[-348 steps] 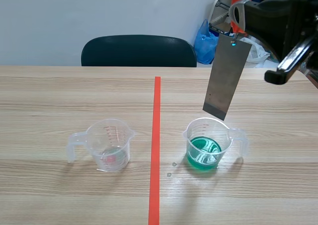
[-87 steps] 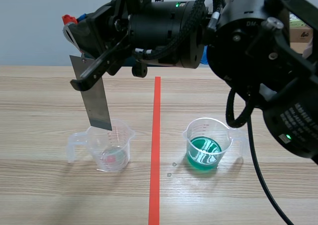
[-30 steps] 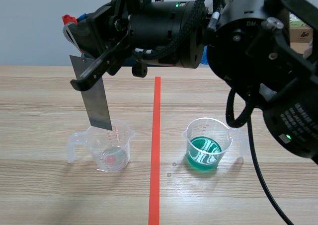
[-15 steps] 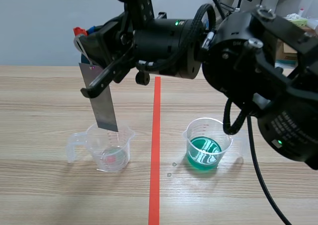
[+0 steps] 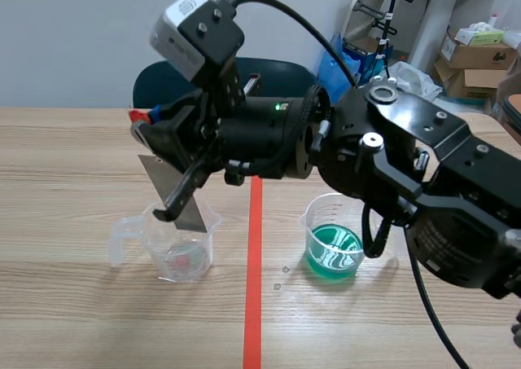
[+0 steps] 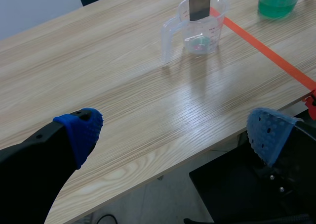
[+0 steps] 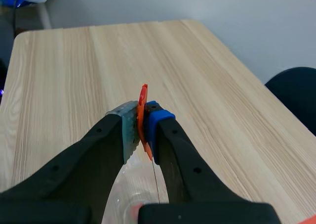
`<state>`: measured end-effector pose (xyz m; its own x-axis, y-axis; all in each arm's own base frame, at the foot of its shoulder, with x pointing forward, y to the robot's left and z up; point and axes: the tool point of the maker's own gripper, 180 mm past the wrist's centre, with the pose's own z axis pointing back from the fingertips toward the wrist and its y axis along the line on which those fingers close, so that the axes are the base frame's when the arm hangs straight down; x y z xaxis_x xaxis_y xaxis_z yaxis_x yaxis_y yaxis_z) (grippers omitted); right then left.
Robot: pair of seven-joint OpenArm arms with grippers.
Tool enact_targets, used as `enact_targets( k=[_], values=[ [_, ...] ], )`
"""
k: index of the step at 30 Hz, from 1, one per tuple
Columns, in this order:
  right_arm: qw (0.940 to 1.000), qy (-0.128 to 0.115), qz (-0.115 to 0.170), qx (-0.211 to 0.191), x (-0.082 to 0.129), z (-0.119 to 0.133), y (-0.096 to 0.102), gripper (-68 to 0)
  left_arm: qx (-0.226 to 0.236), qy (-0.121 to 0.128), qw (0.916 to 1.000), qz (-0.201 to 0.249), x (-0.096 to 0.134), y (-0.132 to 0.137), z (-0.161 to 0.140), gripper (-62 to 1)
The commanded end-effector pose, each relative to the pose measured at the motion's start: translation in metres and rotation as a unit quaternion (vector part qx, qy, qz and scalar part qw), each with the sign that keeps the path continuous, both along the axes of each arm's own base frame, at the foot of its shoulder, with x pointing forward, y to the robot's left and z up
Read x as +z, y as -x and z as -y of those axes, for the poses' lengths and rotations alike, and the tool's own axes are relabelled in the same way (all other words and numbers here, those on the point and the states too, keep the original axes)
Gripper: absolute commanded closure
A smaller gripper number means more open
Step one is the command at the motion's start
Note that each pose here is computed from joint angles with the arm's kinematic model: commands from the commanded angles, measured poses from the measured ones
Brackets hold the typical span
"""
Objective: Do the redox reaction experiment
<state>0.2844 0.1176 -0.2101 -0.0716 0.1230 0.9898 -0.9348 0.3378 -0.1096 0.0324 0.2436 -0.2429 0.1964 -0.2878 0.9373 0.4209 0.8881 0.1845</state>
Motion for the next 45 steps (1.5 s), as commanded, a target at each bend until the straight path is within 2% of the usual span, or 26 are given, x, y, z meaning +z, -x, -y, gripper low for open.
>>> enact_targets(
  k=[1, 8, 20, 25, 30, 45],
  values=[
    [0.9998, -0.01, 0.015, 0.0, 0.008, -0.003, -0.005, -0.7, -0.001, 0.003, 0.9999, 0.014, 0.006, -0.004, 0.0, -62.3],
    [0.9995, -0.002, 0.032, -0.004, -0.003, -0.001, -0.009, -0.6, -0.001, 0.003, 0.9999, 0.014, 0.006, -0.004, 0.0, -62.3],
    [0.9952, 0.012, 0.096, 0.013, -0.002, -0.002, -0.005, -0.6, -0.001, 0.003, 0.9999, 0.014, 0.006, -0.004, 0.0, -62.3],
    [0.9951, 0.005, 0.098, 0.014, -0.008, 0.001, -0.007, -0.6, -0.001, 0.003, 0.9999, 0.014, 0.006, -0.004, 0.0, -62.3],
    [0.9959, 0.008, 0.09, 0.011, -0.016, 0.003, -0.009, -0.6, -0.001, 0.003, 0.9999, 0.014, 0.006, -0.004, 0.0, -62.3],
    [0.9959, 0.008, 0.09, 0.011, -0.016, 0.003, -0.009, -1.4, -0.001, 0.003, 0.9999, 0.014, 0.006, -0.004, 0.0, -62.3]
  ],
)
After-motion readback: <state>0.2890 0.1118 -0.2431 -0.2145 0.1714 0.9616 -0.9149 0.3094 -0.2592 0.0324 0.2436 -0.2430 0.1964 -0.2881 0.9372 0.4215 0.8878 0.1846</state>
